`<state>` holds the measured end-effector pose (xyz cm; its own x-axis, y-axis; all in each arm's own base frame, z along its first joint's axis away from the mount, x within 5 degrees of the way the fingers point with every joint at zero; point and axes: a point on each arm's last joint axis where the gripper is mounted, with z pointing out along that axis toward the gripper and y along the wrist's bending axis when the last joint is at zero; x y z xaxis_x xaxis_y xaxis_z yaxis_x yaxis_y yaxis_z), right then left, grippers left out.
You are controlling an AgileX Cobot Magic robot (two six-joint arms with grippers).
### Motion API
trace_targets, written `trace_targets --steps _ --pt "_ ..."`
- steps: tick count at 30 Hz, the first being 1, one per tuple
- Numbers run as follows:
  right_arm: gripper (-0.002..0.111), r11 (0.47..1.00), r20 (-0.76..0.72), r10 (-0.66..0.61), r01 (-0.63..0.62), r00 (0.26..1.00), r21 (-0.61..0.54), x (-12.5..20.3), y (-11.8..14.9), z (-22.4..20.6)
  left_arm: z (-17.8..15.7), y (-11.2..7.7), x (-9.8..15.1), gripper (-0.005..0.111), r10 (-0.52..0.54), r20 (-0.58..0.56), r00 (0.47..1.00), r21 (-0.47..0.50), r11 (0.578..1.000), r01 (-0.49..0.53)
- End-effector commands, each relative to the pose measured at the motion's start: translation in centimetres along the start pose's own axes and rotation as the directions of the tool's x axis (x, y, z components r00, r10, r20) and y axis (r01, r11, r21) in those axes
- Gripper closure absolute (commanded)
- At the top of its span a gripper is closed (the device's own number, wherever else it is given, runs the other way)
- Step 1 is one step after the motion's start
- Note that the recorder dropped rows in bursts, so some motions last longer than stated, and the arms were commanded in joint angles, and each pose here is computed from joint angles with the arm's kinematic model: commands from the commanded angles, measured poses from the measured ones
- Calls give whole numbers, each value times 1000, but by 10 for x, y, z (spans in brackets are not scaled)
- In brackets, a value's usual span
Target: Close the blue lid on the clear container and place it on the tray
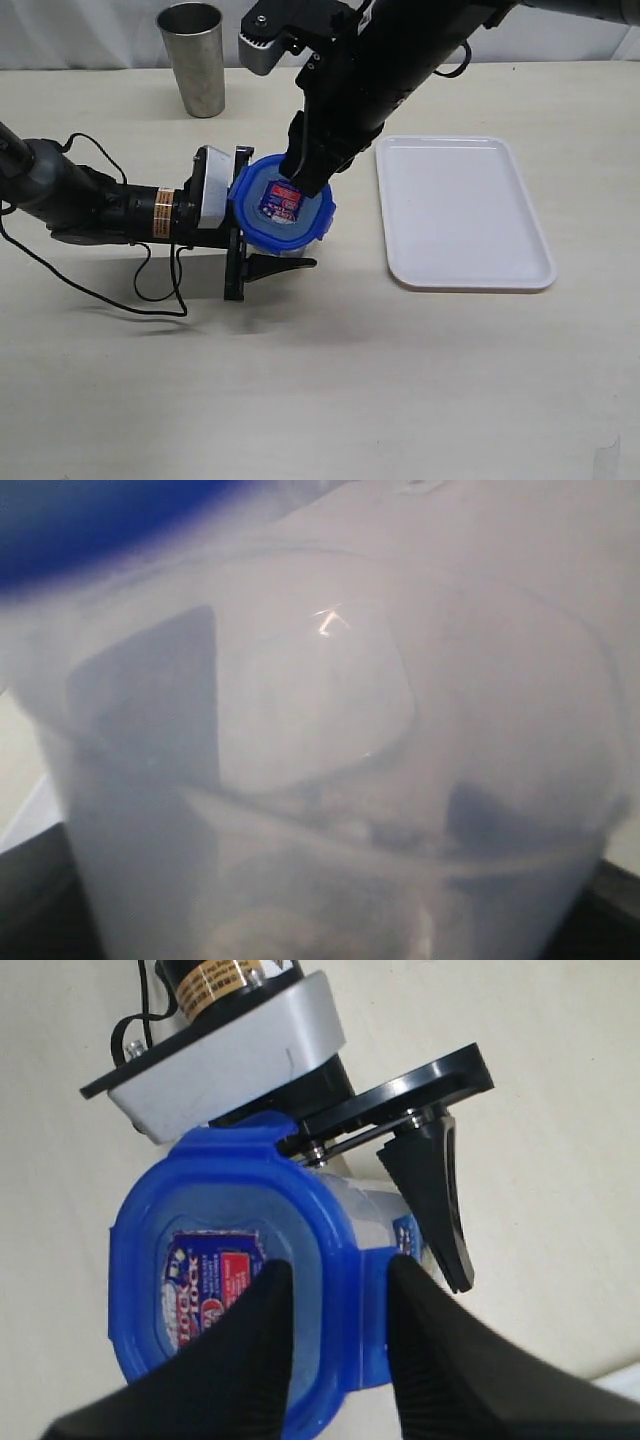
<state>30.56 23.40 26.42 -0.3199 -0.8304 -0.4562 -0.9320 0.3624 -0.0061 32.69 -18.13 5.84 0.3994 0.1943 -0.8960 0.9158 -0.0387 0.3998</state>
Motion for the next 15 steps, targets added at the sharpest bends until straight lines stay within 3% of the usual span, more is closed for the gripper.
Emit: trace_targets --steps 1,15 --pt "83 995 -173 -12 -6 985 -99 21 0 42 1 0 5 107 -25 -51 998 -4 1000 24" --pt "83 964 -298 -8 -72 955 -257 37 6 79 0 1 5 107 -85 -50 995 -15 996 84"
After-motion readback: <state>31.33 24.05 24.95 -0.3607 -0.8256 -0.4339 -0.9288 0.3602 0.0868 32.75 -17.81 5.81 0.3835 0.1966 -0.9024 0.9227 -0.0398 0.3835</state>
